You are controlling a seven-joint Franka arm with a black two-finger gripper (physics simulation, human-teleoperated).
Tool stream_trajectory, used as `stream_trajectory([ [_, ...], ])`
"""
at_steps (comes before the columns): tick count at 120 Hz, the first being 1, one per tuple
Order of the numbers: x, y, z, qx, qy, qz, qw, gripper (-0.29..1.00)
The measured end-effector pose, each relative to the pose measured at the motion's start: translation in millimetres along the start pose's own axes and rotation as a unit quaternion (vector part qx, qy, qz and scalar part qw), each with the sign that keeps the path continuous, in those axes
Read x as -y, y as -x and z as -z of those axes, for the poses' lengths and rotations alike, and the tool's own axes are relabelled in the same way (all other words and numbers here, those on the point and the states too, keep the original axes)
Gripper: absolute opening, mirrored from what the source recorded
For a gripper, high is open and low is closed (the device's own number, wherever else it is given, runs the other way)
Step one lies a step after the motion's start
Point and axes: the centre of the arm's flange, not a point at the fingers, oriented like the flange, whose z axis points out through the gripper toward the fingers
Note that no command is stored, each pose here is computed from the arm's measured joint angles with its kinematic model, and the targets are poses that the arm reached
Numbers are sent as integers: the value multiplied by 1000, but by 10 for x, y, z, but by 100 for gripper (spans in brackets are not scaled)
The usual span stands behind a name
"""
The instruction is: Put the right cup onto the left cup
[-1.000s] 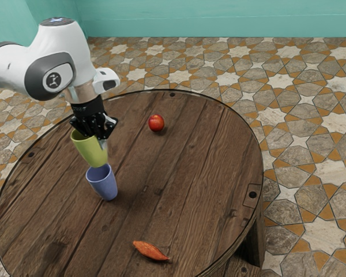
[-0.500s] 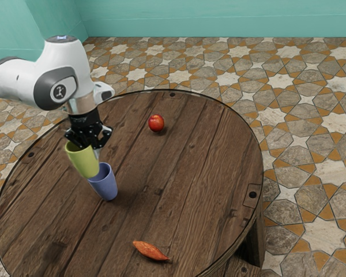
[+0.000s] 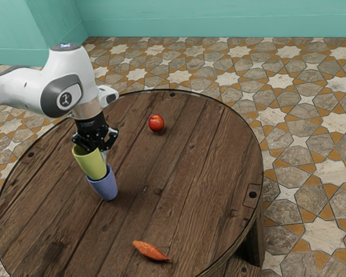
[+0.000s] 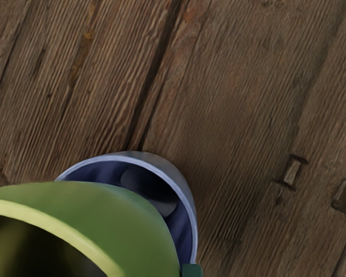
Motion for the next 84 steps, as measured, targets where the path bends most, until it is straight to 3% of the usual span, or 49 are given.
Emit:
stream_trajectory([
  [23, 0, -11, -41, 0, 4, 9, 1000, -7],
  [42, 12, -12, -62, 1, 5, 15, 1000, 28],
  [56, 20, -2, 19, -5, 10, 17, 1000, 45],
  [71, -97, -10, 947, -57, 38, 3, 998, 55],
  [84, -479, -99, 2109, -125, 59, -71, 988, 60],
])
